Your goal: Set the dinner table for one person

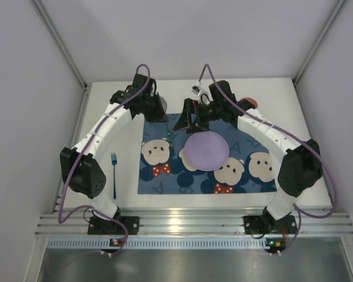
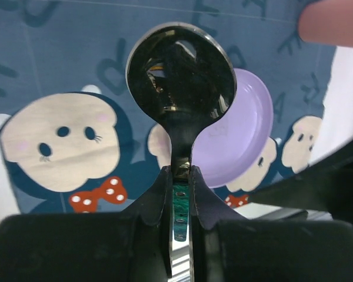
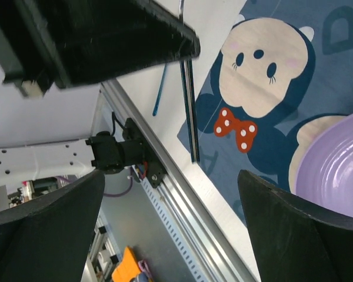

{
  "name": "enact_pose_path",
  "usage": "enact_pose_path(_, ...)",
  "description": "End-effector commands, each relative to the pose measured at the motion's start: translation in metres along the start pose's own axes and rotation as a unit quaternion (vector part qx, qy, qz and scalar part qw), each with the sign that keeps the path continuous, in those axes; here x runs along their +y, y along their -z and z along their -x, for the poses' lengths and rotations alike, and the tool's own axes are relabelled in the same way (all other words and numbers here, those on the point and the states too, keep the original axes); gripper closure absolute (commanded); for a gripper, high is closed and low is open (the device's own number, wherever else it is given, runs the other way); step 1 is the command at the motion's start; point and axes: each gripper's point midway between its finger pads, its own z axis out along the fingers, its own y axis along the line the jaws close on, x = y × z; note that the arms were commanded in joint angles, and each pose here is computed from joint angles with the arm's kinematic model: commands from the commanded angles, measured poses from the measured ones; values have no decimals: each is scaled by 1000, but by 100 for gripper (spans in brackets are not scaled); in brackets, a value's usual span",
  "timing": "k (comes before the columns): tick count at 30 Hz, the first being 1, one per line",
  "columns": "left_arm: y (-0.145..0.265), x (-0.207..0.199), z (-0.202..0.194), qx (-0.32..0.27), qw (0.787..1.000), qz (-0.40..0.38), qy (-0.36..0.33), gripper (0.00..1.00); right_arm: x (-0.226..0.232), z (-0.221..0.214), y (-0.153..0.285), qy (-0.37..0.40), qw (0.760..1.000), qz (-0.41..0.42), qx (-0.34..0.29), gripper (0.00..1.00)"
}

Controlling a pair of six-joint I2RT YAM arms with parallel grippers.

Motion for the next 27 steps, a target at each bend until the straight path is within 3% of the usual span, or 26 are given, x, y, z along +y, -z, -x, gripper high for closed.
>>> enact_pose_path(1,15,-48,18,-34,997,-73,3,100,27,21,-7,27,998,49,-31,5)
enact_pose_path(7,27,-73,18,-42,993,-112,-1,100,10,8,-21,23,999,20,-28,9)
enact_pose_path(10,29,-78,16,-43,992,-122,-1,100,6,3,-27,22,999,13,-23,20)
enact_pose_path(11,28,-79,16,-44,991,-123,-2,100,6,1,-30,23,999,13,-20,32)
enact_pose_path(13,27,-78,13,-42,992,-121,-1,100,6,-5,-32,22,1000,10,-15,45)
enact_pose_path(14,27,-77,13,-45,991,-124,-2,100,7,-6,-32,24,1000,8,-17,59)
enact_pose_path(19,31,-79,11,-50,990,-133,-3,100,4,-9,-30,23,999,-7,-24,100)
enact_pose_path(27,38,-76,2,-54,988,-146,-8,100,-6,7,-6,27,997,-48,-61,100)
